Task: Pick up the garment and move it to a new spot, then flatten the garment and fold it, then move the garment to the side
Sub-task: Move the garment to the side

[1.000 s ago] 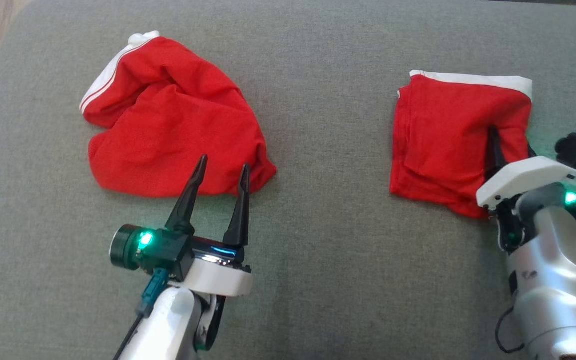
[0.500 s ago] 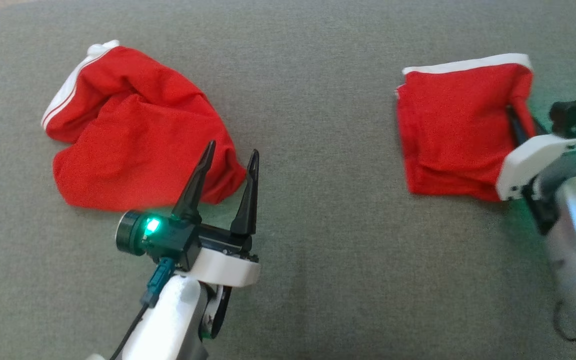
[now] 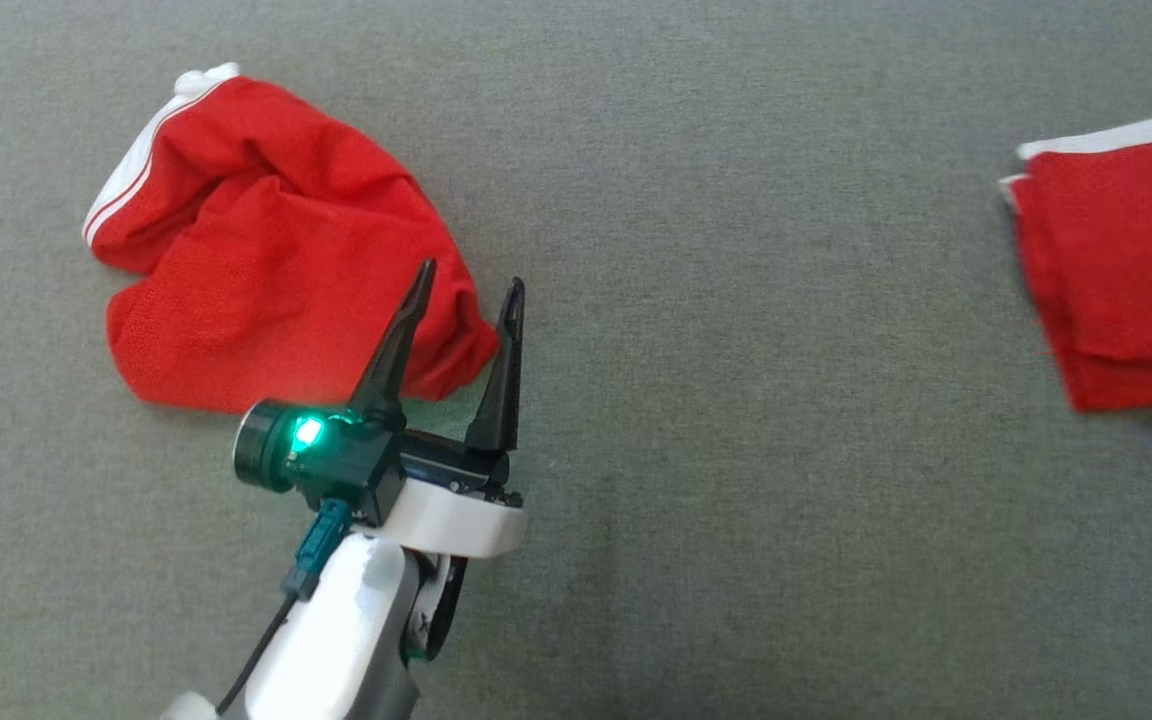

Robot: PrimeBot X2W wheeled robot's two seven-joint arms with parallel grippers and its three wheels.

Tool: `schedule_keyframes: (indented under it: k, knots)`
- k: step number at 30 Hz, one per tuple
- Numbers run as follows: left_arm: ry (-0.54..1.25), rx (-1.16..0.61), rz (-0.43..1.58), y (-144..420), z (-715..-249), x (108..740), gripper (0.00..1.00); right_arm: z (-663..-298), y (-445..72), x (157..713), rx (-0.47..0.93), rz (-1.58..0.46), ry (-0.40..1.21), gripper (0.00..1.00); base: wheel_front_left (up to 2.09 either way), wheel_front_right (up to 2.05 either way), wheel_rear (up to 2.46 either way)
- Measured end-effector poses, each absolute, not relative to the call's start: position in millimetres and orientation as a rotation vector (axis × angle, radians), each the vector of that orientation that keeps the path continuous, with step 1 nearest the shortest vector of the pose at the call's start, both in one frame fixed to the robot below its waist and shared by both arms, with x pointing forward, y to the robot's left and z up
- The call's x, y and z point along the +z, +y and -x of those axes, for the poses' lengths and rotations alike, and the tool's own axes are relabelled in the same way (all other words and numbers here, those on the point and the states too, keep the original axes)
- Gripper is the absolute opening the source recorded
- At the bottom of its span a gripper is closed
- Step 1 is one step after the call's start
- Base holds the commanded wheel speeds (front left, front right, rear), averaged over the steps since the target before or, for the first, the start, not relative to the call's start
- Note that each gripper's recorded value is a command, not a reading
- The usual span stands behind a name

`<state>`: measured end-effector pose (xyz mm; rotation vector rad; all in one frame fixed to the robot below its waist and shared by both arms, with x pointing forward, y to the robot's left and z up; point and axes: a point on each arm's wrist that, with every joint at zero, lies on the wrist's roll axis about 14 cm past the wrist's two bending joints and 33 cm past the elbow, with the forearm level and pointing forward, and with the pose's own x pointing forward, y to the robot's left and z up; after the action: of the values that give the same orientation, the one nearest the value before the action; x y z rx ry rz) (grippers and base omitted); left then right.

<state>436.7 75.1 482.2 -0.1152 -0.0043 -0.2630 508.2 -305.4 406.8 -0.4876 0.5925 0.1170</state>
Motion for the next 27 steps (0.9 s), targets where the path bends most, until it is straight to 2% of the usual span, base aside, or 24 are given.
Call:
schedule_keyframes:
  k: [6, 18, 19, 20, 27]
  knots:
    - [0.000, -0.235, 0.110, 85, -437, 480, 1.00, -508, -338, 415, 0.091, 0.573, 0.614, 0.00, 0.00, 0.00, 0.00]
    - [0.000, -0.224, 0.102, 89, -439, 479, 1.00, -506, -374, 414, -0.027, 0.550, 0.662, 0.00, 0.00, 0.00, 0.00]
    - [-0.001, -0.225, 0.102, 89, -439, 479, 1.00, -503, -379, 415, -0.045, 0.545, 0.666, 0.43, 0.00, 0.00, 0.00]
    - [-0.003, -0.226, 0.102, 89, -439, 480, 1.00, -501, -384, 415, -0.067, 0.536, 0.671, 1.00, 0.00, 0.00, 0.00]
    - [-0.048, -0.230, 0.095, 88, -436, 498, 1.00, -503, -385, 441, -0.148, 0.442, 0.592, 1.00, 0.00, 0.00, 0.00]
